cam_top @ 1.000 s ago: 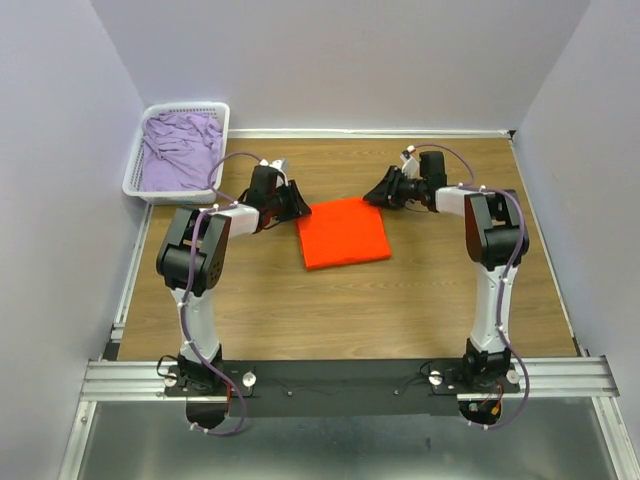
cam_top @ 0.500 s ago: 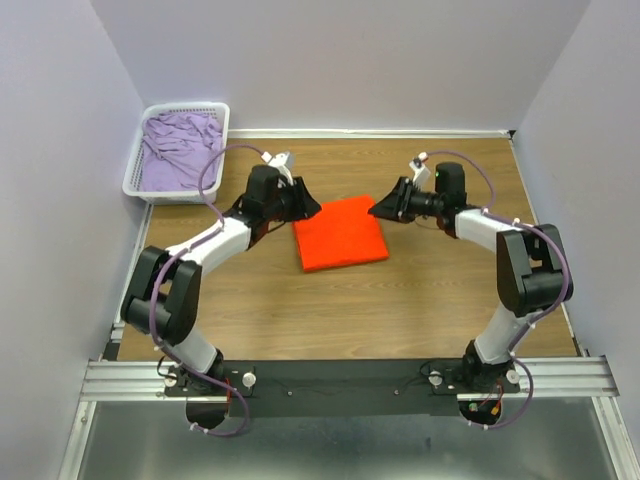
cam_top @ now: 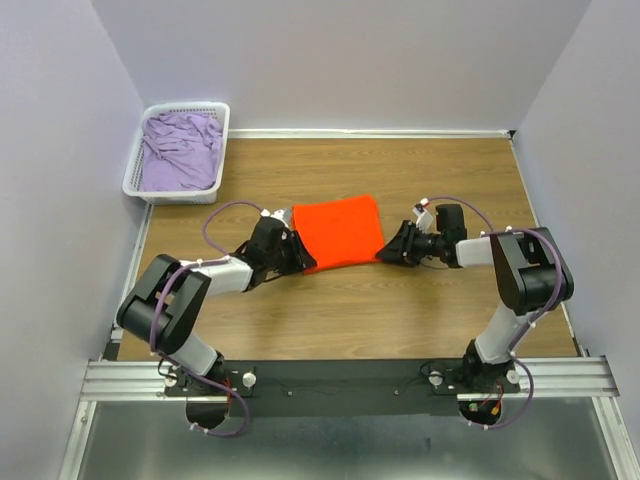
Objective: Fold and stack the t-shirts
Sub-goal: Fold the tshirt, then neatly place the folded tshirt to the corner
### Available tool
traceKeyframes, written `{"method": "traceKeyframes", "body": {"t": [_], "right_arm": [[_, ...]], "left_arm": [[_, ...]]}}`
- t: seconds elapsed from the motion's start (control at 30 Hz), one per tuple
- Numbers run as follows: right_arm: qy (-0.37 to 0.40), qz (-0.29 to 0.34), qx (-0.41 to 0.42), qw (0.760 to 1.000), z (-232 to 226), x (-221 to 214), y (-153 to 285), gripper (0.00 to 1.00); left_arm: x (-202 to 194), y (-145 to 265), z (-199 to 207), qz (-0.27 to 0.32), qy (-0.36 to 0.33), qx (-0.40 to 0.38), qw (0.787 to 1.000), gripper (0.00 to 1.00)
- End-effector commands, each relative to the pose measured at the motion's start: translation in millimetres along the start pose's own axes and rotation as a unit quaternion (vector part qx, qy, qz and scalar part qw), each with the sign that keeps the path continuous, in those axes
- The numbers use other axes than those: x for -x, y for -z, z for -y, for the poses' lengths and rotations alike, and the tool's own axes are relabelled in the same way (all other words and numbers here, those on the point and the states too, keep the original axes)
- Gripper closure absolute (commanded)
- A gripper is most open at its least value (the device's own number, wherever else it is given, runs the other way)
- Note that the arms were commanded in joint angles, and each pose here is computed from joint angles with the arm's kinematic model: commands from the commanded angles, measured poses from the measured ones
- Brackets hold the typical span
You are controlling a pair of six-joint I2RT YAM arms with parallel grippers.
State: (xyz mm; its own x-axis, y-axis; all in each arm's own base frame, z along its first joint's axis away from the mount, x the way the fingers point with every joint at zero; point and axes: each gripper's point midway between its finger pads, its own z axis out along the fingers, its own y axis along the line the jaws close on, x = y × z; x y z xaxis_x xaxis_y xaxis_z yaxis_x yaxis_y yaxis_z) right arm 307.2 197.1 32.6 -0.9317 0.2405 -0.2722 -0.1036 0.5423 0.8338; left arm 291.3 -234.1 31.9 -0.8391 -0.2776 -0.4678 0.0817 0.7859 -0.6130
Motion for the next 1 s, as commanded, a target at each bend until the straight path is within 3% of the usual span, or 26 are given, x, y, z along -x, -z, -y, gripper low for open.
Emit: {"method": "traceKeyframes", "body": {"t": [0.0, 0.13, 0.27, 0.5, 0.67, 0.83, 0.97], "right_arm": [[0.033, 0.032, -0.026, 0.999, 3, 17, 7, 0.53], [0.049, 0.047, -0.037, 0.997, -15, 25, 21, 0.52], [0.051, 0.071, -0.063, 0.994, -24, 33, 35, 0.48], [0.056, 0.076, -0.144, 0.985, -14, 42, 41, 0.38], [0.024, 0.082, -0.192, 0.978, -6, 44, 36, 0.34], [0.026, 0.072, -0.225, 0.971, -4, 32, 17, 0.3], [0.035, 0.069, -0.239, 0.968, 1, 41, 5, 0.31]], "left_arm": [[-5, 9, -27, 0.013, 0.03, 0.05, 0.998, 0.57], [13, 30, -17, 0.041, 0.023, 0.059, 0.997, 0.51], [51, 67, 1, 0.106, 0.01, 0.066, 0.992, 0.42], [113, 128, -7, 0.212, -0.044, 0.144, 0.966, 0.28], [146, 168, 2, 0.295, -0.085, 0.151, 0.94, 0.18], [154, 197, 0, 0.357, -0.102, 0.155, 0.915, 0.01], [154, 201, -8, 0.37, -0.122, 0.169, 0.905, 0.01]]}}
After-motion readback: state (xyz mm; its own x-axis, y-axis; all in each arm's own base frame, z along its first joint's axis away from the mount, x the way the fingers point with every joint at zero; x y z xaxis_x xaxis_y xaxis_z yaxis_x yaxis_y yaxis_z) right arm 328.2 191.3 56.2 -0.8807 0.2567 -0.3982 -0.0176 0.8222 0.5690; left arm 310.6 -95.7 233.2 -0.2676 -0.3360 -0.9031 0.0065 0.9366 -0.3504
